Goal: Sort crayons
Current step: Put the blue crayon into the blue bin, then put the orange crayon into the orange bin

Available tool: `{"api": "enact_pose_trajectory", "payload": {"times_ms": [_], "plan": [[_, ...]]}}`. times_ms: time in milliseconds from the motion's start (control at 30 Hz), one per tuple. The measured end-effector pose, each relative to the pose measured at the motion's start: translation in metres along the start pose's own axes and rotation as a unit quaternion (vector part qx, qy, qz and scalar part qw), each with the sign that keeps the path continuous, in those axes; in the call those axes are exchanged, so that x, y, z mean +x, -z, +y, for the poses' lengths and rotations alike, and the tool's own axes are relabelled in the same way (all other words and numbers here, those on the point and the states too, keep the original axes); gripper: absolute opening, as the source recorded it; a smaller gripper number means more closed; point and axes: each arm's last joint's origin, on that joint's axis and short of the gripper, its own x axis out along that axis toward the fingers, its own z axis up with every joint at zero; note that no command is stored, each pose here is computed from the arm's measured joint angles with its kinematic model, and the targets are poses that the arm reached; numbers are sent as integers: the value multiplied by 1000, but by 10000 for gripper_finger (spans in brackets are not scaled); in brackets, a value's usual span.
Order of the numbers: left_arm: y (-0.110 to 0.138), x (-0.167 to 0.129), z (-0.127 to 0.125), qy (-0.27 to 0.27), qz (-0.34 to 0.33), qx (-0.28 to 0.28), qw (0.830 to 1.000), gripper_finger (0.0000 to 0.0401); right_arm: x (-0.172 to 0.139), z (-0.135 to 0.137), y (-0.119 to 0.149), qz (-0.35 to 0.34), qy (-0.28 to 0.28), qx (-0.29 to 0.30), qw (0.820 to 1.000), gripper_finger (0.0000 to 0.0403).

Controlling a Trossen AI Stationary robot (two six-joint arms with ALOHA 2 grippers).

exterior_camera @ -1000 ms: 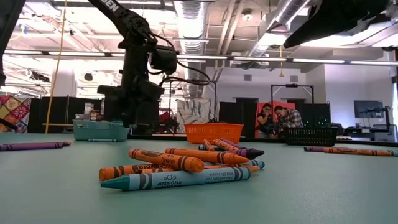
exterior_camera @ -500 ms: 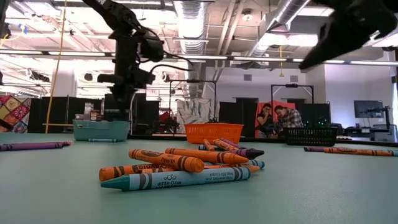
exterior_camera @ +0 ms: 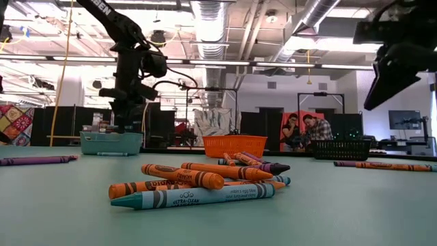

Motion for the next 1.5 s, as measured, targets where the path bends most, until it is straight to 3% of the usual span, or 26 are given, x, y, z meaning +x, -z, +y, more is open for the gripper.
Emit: {"api": "enact_pose_trajectory", "payload": {"times_ms": [333,633,800,967,1167,1500], "plan": [[8,2,10,-3,-11,-33,999,18,4,-1,-2,37,-31,6,999,148],[8,2,10,-2,-13,-36,999,20,-9,19,5,32,-120,11,992,148],[8,2,10,-2,-12,-41,999,20,-19,25,18,51,-134,-1,990,148],[8,2,10,7,-18,-48,999,20,-35,36,37,60,-179,-50,981,148],[8,3,10,13,-23,-55,998,28,-54,44,63,65,-208,-52,974,148],[9,3,11,-5,-5,-71,997,92,-56,71,109,117,-171,-80,975,148]]}}
